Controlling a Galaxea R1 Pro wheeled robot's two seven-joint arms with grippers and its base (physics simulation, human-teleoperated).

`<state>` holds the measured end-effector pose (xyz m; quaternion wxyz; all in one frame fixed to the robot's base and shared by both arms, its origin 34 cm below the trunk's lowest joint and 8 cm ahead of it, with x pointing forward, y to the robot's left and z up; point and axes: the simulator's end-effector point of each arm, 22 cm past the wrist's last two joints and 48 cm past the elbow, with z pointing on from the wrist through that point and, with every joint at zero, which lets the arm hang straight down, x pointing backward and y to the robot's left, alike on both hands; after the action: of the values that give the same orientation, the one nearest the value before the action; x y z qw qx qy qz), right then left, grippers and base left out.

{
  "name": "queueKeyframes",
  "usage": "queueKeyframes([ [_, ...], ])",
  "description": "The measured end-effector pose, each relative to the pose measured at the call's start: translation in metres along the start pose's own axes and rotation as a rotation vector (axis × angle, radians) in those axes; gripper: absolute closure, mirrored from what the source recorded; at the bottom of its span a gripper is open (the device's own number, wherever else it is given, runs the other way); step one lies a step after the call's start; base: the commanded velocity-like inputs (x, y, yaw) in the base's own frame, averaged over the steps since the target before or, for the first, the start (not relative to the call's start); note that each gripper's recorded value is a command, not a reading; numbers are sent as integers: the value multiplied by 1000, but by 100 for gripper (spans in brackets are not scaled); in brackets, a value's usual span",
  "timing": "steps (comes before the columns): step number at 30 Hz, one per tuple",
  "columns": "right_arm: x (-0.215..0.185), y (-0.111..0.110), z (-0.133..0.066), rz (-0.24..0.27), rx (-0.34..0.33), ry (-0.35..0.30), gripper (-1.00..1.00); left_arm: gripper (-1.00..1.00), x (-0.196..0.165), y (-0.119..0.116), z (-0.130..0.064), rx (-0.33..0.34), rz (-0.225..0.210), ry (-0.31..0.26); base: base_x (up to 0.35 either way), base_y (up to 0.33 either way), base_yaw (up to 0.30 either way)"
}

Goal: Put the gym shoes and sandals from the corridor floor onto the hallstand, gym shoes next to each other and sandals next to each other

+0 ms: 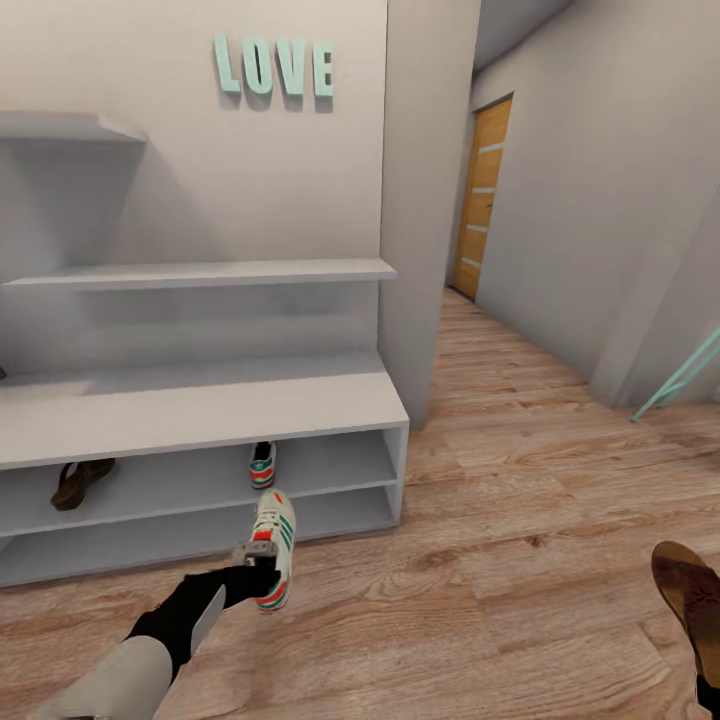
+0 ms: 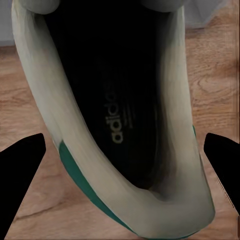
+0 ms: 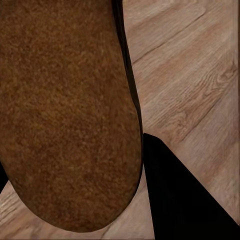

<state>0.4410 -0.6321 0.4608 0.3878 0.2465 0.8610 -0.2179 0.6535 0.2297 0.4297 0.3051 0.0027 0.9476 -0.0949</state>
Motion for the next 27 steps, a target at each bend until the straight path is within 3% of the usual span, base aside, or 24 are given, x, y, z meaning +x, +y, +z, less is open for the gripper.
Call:
queueKeyframes([
  [9, -7, 1, -1, 11, -7, -5, 100, 100, -14, -4, -1, 5, 19, -13, 71, -28, 0],
  [27, -7, 2, -1, 11, -9, -5, 100, 100, -19, 4, -2, -18, 22, -25, 230, -229, 0],
])
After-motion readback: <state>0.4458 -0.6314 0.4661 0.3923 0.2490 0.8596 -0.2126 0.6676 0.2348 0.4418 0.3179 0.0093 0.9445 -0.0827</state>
